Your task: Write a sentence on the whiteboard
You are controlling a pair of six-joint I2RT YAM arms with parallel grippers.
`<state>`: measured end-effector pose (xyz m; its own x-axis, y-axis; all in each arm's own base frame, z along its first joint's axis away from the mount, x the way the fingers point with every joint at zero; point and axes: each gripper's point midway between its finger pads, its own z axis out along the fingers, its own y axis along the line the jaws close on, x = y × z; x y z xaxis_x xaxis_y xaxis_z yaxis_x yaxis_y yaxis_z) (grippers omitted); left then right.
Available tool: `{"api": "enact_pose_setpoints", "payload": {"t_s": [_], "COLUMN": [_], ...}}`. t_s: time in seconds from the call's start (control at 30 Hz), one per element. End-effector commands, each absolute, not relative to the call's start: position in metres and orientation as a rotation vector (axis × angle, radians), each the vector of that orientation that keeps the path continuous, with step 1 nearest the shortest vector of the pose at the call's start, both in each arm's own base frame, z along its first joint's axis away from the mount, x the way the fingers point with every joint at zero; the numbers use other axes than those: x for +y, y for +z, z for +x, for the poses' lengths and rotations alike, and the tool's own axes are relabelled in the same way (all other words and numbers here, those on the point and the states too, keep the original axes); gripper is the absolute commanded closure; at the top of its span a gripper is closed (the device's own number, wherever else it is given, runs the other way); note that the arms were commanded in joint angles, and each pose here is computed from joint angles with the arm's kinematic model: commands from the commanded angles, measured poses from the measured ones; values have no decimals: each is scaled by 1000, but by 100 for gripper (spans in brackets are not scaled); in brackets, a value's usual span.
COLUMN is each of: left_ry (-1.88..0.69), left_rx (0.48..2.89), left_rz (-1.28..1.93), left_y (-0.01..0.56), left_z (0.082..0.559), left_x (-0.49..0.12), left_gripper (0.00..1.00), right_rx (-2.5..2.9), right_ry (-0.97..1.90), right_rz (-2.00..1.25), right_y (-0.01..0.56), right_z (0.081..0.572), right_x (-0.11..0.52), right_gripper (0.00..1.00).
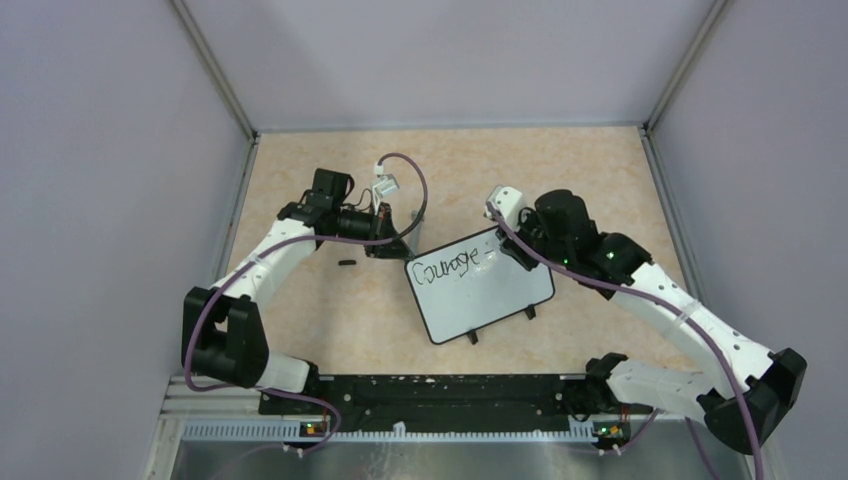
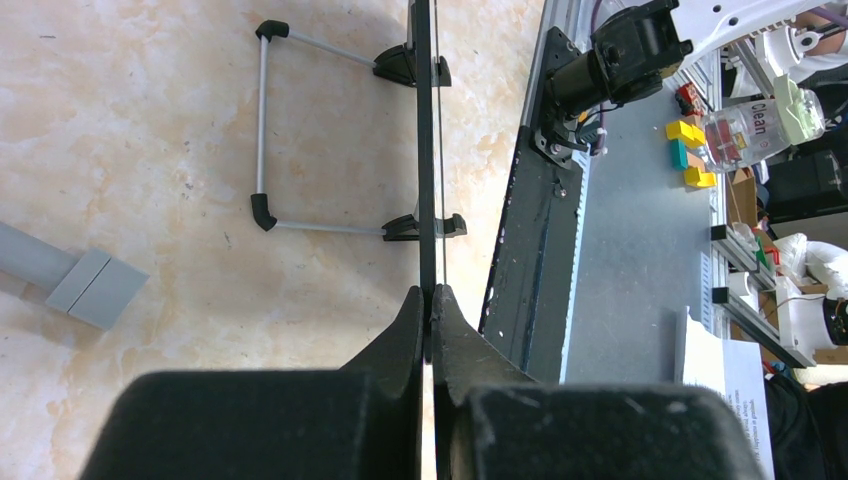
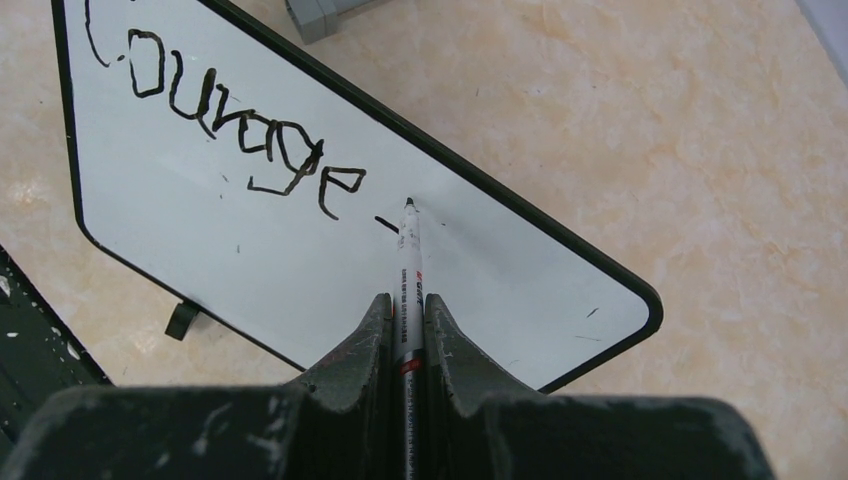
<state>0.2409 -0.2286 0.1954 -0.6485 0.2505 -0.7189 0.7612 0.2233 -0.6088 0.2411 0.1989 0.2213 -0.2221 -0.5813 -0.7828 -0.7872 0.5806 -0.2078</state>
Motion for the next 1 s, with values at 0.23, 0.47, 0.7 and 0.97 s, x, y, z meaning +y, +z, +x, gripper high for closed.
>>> {"api": "enact_pose_setpoints", "payload": {"t_s": [0.23, 0.47, 0.7, 0.97], "left_ry": [-1426, -1416, -1421, -1428], "left_rx": [2037, 2037, 2040, 2039], "left_rz": [944, 946, 943, 943], "left_y": [191, 191, 191, 191], "left_z": [233, 233, 234, 234], "left_x": [-228, -228, -228, -229], "left_gripper": [100, 100, 100, 100], "right_rx": [1929, 1952, 1954, 1916], "right_ry": [270, 275, 215, 209], "right_rz": [-1088, -1117, -1110, -1059], "right_y": [212, 202, 205, 227], "right_z": [242, 234, 236, 242], "right_x": [192, 188, 178, 178], "right_gripper": [100, 100, 100, 100]}}
